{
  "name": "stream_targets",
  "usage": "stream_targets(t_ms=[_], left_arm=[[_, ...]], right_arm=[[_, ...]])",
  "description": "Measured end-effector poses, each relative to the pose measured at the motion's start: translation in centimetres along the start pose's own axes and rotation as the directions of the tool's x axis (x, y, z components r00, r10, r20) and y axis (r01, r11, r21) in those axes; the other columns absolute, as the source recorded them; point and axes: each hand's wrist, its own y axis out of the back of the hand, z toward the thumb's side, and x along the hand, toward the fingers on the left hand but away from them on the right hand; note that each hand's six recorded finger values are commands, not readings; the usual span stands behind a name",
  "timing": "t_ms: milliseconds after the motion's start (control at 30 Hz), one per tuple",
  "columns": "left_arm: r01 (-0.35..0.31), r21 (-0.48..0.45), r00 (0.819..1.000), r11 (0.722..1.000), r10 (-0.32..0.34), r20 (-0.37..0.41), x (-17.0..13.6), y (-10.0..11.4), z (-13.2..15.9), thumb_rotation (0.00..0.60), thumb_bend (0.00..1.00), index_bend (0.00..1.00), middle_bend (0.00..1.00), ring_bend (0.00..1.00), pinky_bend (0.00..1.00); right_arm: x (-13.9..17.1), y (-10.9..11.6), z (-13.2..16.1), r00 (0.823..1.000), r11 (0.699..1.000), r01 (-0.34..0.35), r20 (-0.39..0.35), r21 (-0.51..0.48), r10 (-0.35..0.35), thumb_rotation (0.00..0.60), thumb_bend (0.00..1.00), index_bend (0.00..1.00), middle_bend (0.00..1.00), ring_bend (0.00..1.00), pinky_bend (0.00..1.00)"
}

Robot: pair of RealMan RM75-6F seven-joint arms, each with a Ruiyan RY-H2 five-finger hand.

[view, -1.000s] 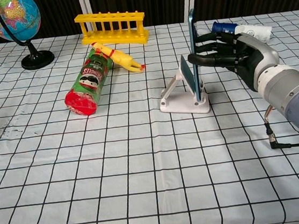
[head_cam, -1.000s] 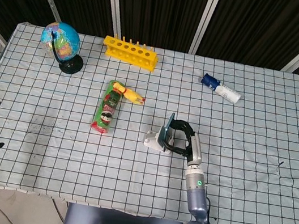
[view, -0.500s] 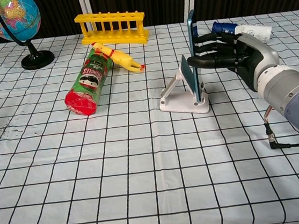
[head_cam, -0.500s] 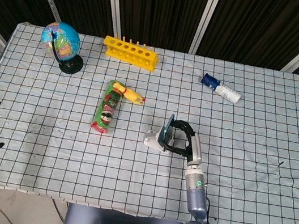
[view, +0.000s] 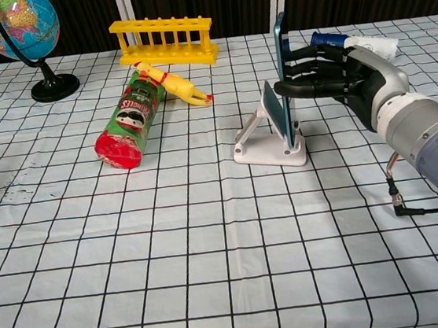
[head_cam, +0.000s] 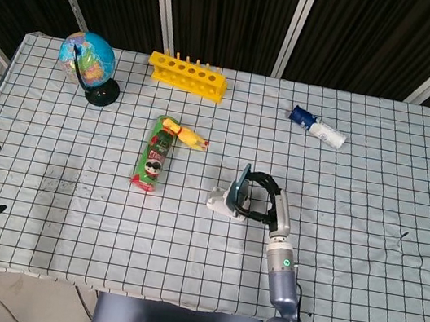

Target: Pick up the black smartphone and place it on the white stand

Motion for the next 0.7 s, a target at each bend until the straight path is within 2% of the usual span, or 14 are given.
stream_targets(t_ms=[500, 700], left_arm=[[-0.002, -0.008, 1.000, 1.000, 0.001, -0.001, 0.01, 0.07, -0.01, 0.600, 0.00, 0.00, 0.00, 0.00, 0.00], [-0.001, -0.007, 1.000, 1.000, 0.001, 0.001, 0.01, 0.05, 0.01, 0.600, 0.00, 0.00, 0.00, 0.00, 0.00]], right_arm=[[0.14, -0.24, -0.14, 1.000, 1.000, -0.007, 0.009, 0.011, 0.007, 0.600, 0.03, 0.53, 0.49, 0.22, 0.18], [0.17, -0.29, -0.13, 1.000, 1.000, -0.010, 0.010, 0.016, 0.010, 0.600, 0.01, 0.49, 0.46, 0.19, 0.18]])
